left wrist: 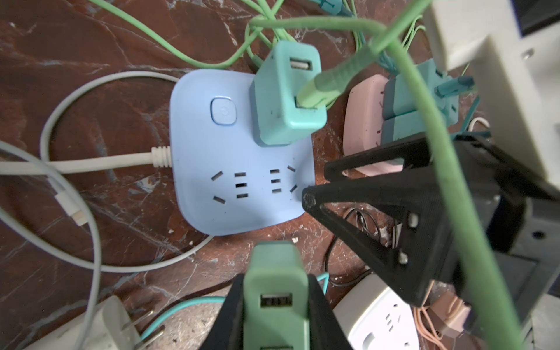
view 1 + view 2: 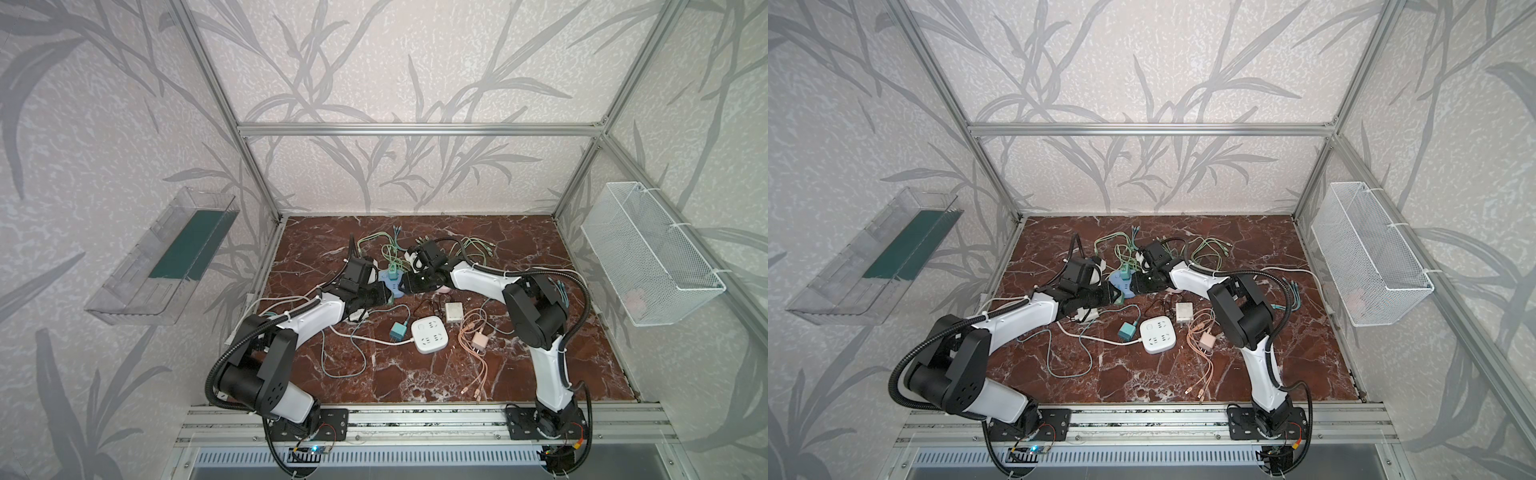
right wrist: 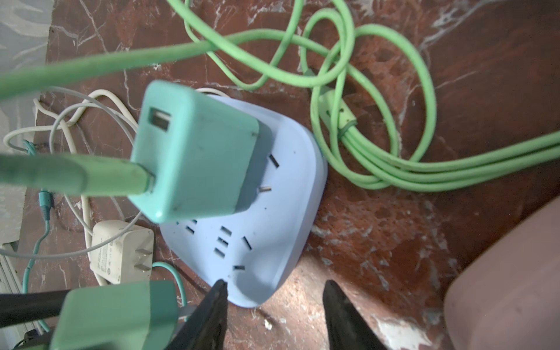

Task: Pull the plug off the socket
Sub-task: 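Lower the light-green charger onto the table and open the left gripper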

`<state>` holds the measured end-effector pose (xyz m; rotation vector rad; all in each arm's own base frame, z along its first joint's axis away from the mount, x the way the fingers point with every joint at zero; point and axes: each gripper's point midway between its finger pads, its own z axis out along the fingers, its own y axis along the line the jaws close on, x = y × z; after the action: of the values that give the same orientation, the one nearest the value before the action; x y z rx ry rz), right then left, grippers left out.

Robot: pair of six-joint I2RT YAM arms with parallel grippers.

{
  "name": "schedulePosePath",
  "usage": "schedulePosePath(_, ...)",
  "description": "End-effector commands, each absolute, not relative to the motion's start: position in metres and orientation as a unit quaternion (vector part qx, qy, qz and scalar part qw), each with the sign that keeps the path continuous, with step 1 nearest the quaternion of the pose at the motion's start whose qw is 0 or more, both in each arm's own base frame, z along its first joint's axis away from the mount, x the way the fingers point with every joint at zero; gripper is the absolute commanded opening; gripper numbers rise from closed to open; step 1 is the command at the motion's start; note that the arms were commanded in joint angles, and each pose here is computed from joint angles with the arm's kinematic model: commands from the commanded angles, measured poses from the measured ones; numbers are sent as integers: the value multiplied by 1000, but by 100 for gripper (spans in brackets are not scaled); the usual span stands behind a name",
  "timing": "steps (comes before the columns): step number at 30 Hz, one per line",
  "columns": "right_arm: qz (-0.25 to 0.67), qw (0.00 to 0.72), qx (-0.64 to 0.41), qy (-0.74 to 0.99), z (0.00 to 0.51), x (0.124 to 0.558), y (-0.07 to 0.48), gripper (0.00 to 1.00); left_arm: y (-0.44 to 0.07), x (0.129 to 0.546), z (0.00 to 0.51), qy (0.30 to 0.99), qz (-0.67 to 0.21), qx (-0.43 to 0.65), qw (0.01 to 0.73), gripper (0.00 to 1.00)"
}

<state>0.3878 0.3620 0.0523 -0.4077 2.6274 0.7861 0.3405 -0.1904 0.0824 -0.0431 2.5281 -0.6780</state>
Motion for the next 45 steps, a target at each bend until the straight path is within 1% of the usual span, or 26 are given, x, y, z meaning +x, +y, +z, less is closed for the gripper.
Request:
schedulePosePath(1, 287, 195, -151, 926, 70, 386, 364, 52, -190, 342, 86, 942, -210, 14, 263, 27)
schedulePosePath(7, 280, 195, -150, 928, 69, 385, 361, 52, -186, 344, 78, 961, -115, 40, 250, 27)
schedulePosePath(16, 276, 210, -149, 926, 81, 384, 356, 52, -172, 343, 68, 970, -4, 48, 237, 28)
schedulePosePath(23, 271, 218, -152, 925, 89, 383, 352, 52, -181, 340, 65, 970, 18, 65, 234, 29)
schedulePosePath(28, 264, 226, -145, 926, 94, 384, 342, 52, -193, 337, 61, 970, 26, 85, 226, 32)
schedulePosePath(30, 260, 229, -140, 928, 95, 386, 337, 52, -196, 336, 60, 970, 30, 89, 223, 34)
schedulePosePath(34, 252, 238, -125, 930, 100, 389, 323, 52, -201, 334, 57, 971, 35, 97, 218, 46)
schedulePosePath(36, 250, 246, -118, 929, 106, 392, 316, 52, -202, 333, 57, 971, 35, 98, 217, 48)
schedulePosePath(40, 246, 260, -110, 927, 117, 394, 303, 52, -205, 336, 67, 968, 29, 97, 229, 60)
schedulePosePath(45, 244, 278, -109, 923, 131, 395, 297, 52, -213, 338, 88, 963, 10, 100, 250, 64)
